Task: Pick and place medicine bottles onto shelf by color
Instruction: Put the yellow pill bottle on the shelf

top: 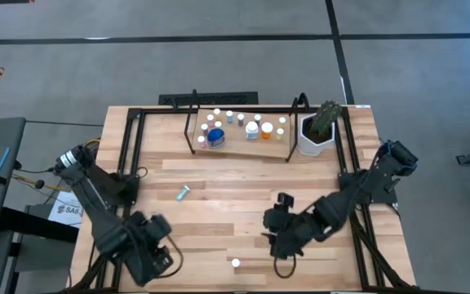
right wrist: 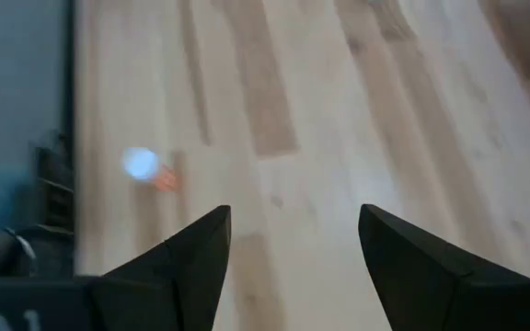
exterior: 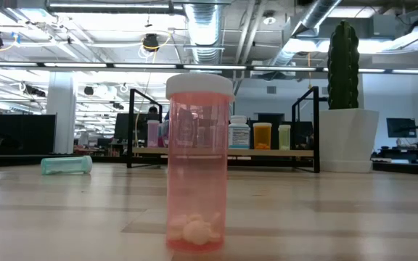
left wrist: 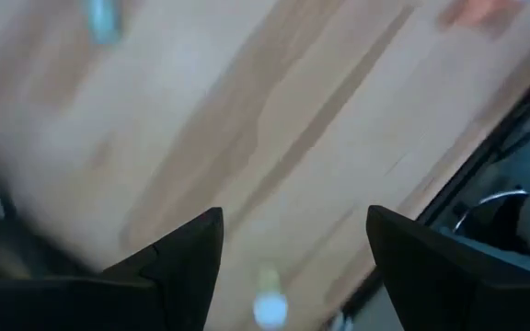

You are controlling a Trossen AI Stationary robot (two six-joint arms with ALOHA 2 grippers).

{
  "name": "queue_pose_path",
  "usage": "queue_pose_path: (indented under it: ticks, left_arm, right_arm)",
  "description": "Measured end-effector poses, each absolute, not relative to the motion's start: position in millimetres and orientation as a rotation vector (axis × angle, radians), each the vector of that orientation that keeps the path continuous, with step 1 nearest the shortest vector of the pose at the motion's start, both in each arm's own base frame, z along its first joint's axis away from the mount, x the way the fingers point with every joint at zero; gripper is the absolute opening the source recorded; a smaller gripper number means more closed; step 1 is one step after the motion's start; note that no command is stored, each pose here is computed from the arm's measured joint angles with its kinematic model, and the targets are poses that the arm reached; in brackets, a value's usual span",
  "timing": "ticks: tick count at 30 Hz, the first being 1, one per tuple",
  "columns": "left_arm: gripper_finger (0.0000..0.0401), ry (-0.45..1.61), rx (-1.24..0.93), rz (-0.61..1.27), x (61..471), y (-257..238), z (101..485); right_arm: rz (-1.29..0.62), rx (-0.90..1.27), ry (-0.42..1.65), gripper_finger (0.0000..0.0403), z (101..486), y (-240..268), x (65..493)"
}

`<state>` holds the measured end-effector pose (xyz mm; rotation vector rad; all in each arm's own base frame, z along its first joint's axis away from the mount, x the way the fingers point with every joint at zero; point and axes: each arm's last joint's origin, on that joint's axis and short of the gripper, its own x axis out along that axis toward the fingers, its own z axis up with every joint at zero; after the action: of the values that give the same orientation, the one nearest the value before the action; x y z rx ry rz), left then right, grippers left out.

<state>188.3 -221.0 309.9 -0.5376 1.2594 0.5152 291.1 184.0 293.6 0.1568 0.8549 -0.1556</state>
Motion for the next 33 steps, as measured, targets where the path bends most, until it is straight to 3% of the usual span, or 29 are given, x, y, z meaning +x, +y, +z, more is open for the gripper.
queue_pose_path:
  ticks: [8, 16, 29, 33]
  left_arm:
    - [0.0254, 1.469, -0.720, 0.737, 146.6, -243.1, 252.5]
    - [0.0254, 1.477, -0.879, 0.635, 136.5, -259.2, 212.4]
    - [0.0253, 1.466, -0.907, 0.672, 131.4, -253.3, 188.0]
    - [0.0232, 1.474, -0.916, 0.663, 131.7, -254.3, 188.1]
  right_arm:
    - [-0.177, 0.154, 0.868, 0.0261, 267.3, 207.3, 298.1]
    - [-0.204, 0.123, 0.963, 0.0261, 224.7, 215.2, 316.0]
    - [-0.225, 0.133, 0.961, 0.0261, 223.5, 214.0, 316.7]
    - [-0.225, 0.132, 0.961, 0.0261, 223.4, 214.2, 316.6]
